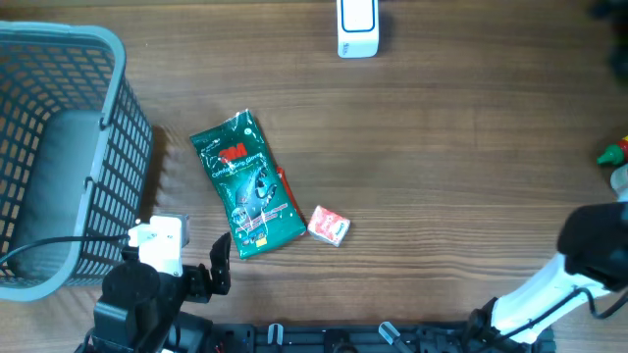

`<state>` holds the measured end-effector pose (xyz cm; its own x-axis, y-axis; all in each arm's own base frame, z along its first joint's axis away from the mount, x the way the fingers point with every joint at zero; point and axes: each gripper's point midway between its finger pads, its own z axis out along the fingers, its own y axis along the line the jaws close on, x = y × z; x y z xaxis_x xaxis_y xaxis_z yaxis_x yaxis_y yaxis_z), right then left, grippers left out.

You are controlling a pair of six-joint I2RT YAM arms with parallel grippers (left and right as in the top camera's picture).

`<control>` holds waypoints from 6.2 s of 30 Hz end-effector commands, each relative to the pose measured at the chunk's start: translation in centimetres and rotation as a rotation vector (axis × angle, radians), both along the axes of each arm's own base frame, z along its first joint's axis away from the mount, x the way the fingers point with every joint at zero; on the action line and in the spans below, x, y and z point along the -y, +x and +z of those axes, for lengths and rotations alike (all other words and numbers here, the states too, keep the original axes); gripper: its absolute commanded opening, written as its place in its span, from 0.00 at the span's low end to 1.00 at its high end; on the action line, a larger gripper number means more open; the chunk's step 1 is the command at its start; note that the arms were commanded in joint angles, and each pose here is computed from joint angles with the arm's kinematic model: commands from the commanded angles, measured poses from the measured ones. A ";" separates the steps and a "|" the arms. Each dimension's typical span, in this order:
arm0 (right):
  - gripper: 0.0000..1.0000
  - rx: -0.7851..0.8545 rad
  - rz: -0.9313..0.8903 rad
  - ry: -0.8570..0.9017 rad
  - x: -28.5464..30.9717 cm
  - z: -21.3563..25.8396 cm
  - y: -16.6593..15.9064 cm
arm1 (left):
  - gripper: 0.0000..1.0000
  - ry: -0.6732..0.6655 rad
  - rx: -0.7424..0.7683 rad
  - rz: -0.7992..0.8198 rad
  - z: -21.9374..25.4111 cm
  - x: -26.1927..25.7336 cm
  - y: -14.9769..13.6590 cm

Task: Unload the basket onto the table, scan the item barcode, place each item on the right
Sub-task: 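Reach the right gripper to the small red-white tissue pack, then grasp the small tissue pack with the right gripper and lift it, then carry the tissue pack with the right gripper to the white scanner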

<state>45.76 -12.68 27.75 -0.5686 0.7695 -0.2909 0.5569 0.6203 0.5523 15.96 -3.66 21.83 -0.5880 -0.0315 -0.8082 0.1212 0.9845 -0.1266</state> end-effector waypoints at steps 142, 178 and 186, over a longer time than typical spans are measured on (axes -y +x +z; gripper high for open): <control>0.07 0.005 -0.166 1.039 -33.5 -10.6 -11.2 | 1.00 -0.012 0.008 0.001 0.4 0.1 0.0; 0.05 0.274 -0.007 0.832 -36.8 -16.5 15.1 | 1.00 -0.012 0.008 0.001 0.4 0.1 0.0; 0.05 0.245 0.065 0.438 -30.7 -14.7 13.5 | 1.00 -0.012 0.008 0.001 0.4 0.1 0.0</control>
